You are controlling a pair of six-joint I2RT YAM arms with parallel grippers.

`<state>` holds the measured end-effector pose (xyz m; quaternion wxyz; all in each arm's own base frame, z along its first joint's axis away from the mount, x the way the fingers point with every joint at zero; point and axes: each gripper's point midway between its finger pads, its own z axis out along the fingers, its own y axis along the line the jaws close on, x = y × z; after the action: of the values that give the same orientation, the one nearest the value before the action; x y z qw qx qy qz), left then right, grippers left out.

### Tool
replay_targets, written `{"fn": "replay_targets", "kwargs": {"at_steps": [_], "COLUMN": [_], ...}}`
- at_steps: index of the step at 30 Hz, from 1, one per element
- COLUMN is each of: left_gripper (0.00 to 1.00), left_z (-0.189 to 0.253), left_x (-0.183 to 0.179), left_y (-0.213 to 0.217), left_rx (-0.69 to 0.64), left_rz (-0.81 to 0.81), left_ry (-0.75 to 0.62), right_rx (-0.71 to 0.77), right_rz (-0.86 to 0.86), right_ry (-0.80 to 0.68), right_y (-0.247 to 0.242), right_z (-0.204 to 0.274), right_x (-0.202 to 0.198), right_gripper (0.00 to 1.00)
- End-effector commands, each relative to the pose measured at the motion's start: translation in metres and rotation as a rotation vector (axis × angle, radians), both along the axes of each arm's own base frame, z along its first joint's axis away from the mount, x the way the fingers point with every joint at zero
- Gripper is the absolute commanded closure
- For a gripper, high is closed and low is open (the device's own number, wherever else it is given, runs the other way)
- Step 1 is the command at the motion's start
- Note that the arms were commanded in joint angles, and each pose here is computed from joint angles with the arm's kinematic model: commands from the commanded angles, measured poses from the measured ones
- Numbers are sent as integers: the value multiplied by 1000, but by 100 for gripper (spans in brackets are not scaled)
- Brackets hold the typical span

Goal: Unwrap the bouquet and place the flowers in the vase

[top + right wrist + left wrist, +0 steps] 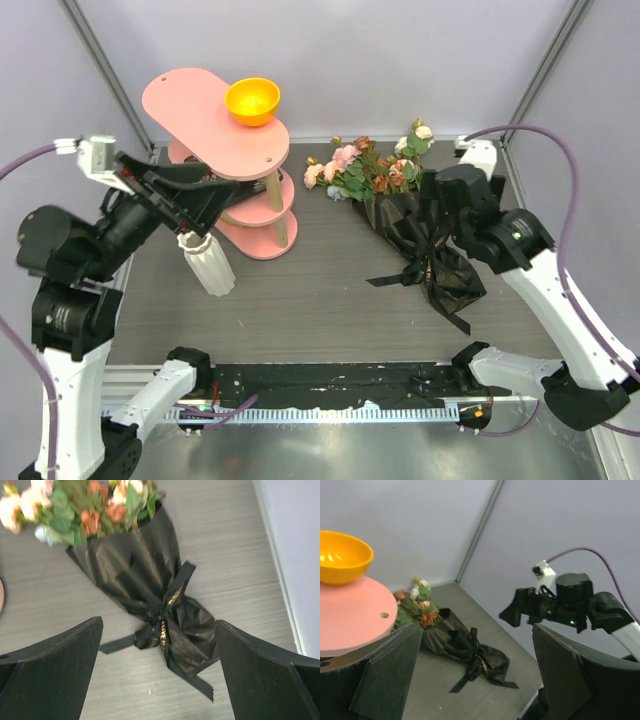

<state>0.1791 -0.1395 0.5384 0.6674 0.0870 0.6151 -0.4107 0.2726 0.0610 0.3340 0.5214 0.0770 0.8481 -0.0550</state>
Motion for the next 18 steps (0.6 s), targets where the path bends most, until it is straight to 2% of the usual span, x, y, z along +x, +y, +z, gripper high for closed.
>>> {"fn": "replay_targets", "kwargs": {"at_steps": [1,6,9,11,12,13,15,18], "left_gripper": [3,4,4,4,5,8,12,23], "left_z": [-25,-61,-97,-114,-135,-146,-167,-212], "left_x": [11,25,24,9,12,-4,5,14], "left_y": [-36,-85,-137,-172,-195,-212,-227,-254], "left_rx": [13,88,226,320,381,423,509,589], "left_rz": [-176,-248,-272,-313,-328,-382,-337,-343], "left_ry": [103,177,196,171,192,184,169,212], "right_rx": [22,126,183,203,249,280,368,413], "right_rz": [75,30,-34,-69,-100,-104,-121,-143], "right_ry": [163,191,211,249,258,283,325,332], "right_y": [24,27,22,16,10,9,6,1], "right_z": [-49,-86,-108,-128,-133,-141,-156,-172], "right_x": [-1,-10,-15,-21,-20,-22,-24,-29], "right_gripper": [0,0,1,2,2,4,11,35]}}
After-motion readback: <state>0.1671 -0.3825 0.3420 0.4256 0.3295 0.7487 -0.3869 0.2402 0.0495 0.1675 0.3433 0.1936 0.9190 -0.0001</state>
